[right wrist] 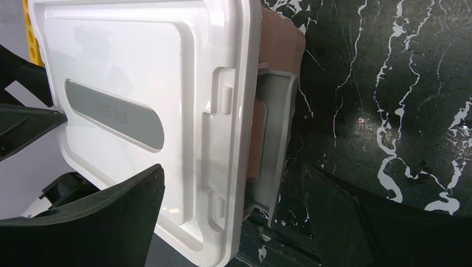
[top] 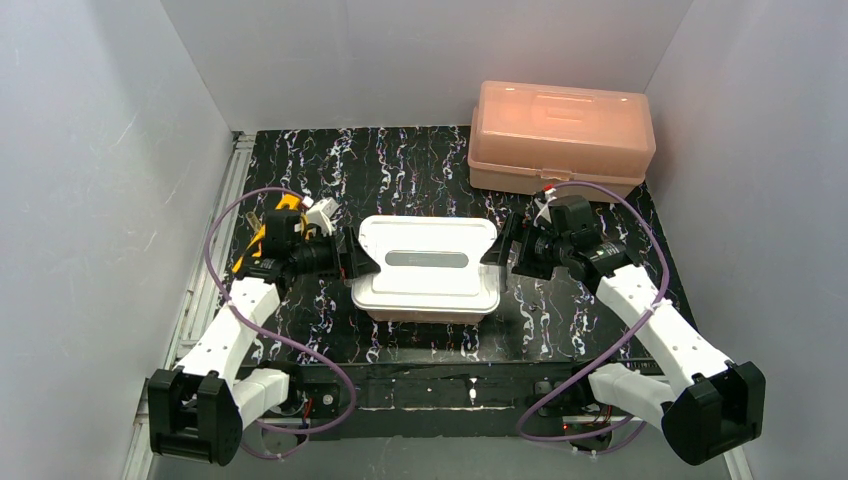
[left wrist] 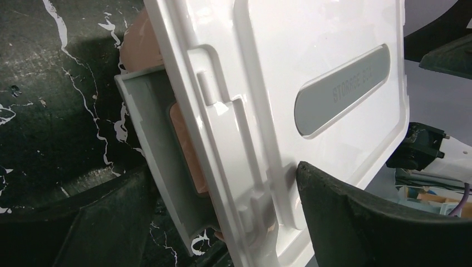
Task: Organize the chemistry lab equipment
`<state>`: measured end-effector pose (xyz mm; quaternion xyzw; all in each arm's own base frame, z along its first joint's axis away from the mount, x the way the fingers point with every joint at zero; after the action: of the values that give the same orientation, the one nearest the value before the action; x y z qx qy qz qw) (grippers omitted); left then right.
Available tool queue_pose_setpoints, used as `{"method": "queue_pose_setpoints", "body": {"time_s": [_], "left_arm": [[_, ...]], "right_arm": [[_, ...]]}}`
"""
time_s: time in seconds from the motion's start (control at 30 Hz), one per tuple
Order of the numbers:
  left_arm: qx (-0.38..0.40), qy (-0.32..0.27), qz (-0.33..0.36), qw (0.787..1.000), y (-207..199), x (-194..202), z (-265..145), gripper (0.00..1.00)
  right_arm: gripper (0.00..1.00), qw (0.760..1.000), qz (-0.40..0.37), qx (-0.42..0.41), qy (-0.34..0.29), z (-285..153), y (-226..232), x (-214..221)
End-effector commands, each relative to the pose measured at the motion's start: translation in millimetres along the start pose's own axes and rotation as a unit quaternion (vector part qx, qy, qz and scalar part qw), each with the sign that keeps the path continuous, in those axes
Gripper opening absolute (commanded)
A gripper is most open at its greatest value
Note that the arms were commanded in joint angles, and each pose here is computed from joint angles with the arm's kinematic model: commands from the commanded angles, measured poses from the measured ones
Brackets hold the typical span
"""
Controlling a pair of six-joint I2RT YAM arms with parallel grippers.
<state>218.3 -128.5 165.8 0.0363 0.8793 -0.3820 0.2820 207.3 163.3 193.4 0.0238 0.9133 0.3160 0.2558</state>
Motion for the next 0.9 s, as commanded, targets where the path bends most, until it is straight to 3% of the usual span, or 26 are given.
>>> {"method": "queue_pose_setpoints", "body": {"time_s": [0.0,0.17,0.87], "left_arm": [[0.020,-0.001,0.008,1.000,-13,-11,-3,0.85],[0.023,-0.008,0.004,1.000,-17,-14,-7,0.73],[-0.013,-0.027,0.015,0.999,-8,-16,-8,0.59]], "right_arm": [[0.98,1.000,-0.002,-0.025,-0.014,0,10,-6],[0.96,0.999,0.000,-0.031,-0.007,3,11,-6],[0.87,0.999,-0.007,-0.032,0.004,9,15,-10]]}}
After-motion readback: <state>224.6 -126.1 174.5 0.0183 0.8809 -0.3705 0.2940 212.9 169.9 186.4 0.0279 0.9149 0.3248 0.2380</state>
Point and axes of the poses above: each gripper's point midway between its finger pads, its own z axis out along the fingers, its own y axis along the line the jaws close on, x = y × z, the point moved 4 cm from there along -z, back along the fingers, and after that the axes turned 2 degrees about -z, right-handed, at the moved point
